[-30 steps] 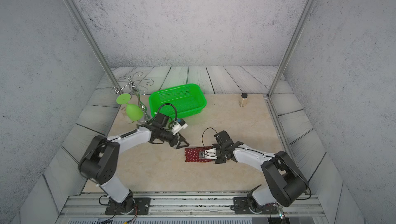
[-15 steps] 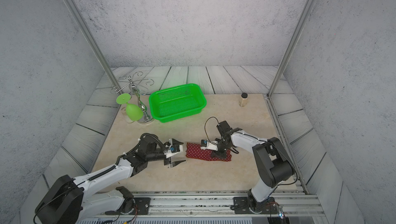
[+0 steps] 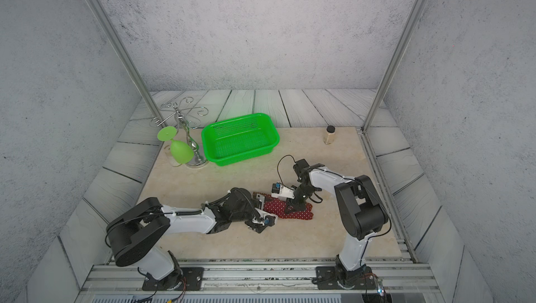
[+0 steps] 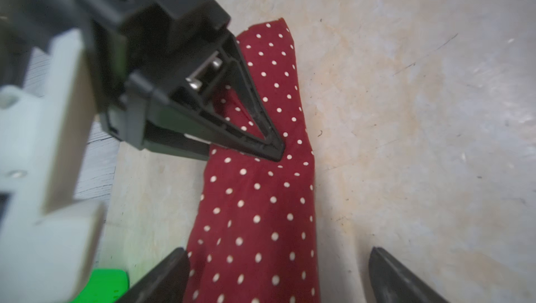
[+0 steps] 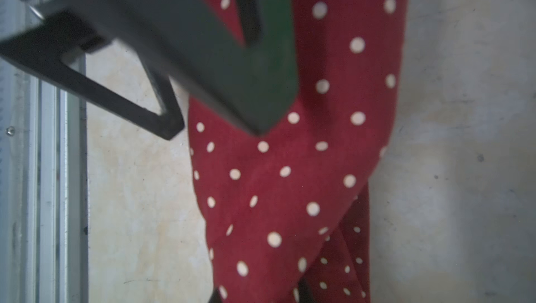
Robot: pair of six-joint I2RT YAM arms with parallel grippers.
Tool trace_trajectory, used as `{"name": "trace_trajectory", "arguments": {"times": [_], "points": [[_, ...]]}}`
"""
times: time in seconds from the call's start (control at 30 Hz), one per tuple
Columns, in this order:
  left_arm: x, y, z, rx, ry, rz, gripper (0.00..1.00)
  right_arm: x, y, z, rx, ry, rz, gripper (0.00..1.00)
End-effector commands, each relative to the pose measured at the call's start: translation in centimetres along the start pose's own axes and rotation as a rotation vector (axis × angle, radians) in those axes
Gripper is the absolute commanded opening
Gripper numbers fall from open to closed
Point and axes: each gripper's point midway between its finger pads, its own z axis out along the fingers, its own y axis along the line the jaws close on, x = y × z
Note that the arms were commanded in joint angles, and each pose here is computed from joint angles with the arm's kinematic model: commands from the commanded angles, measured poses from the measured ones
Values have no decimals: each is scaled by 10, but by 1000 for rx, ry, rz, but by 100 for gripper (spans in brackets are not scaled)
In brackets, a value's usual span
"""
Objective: Roll up the skirts
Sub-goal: Pick up the skirt from the center of the board.
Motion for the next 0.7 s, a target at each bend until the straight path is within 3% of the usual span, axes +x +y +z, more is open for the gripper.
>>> {"name": "trace_trajectory", "arguments": {"times": [0.0,0.17,0.27,0.33,0.37,0.4,0.47,0.67], "points": [[5,0,16,1,26,65,93,6,13,5,-89,13,59,22],[19,5,36,5,117,11,67,8,14,4,-84,7,62,25],[20,7,41,6,127,1,58,8,12,3,-64,-3,71,30],[17,3,41,20,124,1,38,6,2,0,-22,-25,123,38],[17,1,40,29,130,2,25,4,-7,-3,12,-45,171,47],[16,0,38,32,132,-6,21,3,-21,-9,66,-64,233,55],[18,-6,33,42,137,-17,12,-2,-34,-31,118,-137,305,62],[31,13,2,-24,223,-167,4,-10,-57,-138,425,-355,401,70]]}}
